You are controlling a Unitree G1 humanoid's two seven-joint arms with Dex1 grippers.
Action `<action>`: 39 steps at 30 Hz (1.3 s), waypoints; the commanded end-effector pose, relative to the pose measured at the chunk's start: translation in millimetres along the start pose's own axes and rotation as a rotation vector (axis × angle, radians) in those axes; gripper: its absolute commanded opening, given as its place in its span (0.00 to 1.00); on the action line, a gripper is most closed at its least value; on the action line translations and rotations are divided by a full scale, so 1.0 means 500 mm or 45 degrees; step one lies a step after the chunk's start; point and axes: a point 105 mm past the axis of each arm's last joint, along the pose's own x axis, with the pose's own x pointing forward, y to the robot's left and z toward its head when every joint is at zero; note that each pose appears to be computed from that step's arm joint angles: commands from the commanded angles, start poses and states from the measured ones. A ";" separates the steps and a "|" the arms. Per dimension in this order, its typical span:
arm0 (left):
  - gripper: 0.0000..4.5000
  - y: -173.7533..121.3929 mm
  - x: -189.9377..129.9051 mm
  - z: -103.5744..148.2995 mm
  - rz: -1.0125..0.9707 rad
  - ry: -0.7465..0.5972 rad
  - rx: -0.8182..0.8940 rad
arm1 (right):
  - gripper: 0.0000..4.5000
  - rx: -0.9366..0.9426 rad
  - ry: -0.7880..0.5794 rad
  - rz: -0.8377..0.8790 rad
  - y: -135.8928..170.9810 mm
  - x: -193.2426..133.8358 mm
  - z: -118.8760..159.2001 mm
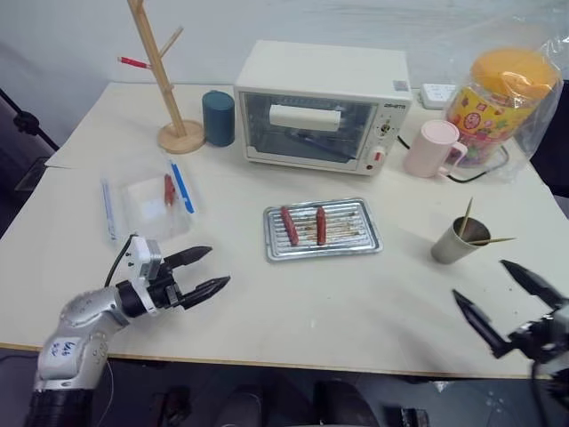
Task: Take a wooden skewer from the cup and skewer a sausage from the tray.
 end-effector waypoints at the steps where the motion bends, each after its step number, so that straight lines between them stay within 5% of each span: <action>1: 0.99 -0.021 0.028 0.052 -0.186 -0.062 0.035 | 1.00 -0.058 0.086 -0.058 -0.082 -0.058 0.013; 7: 0.99 -0.022 0.051 0.062 -0.264 -0.055 0.024 | 1.00 -0.023 0.303 0.132 -0.144 -0.074 -0.003; 12: 0.99 -0.038 0.056 0.042 -0.251 -0.054 0.007 | 1.00 -0.048 0.289 0.251 -0.188 0.003 0.037; 28: 0.99 -0.065 0.077 0.050 -0.181 -0.123 0.020 | 1.00 0.030 0.565 0.697 -0.189 0.158 -0.003; 39: 1.00 -0.071 0.075 0.044 -0.154 -0.112 0.032 | 0.47 0.056 0.585 0.765 -0.185 0.171 -0.008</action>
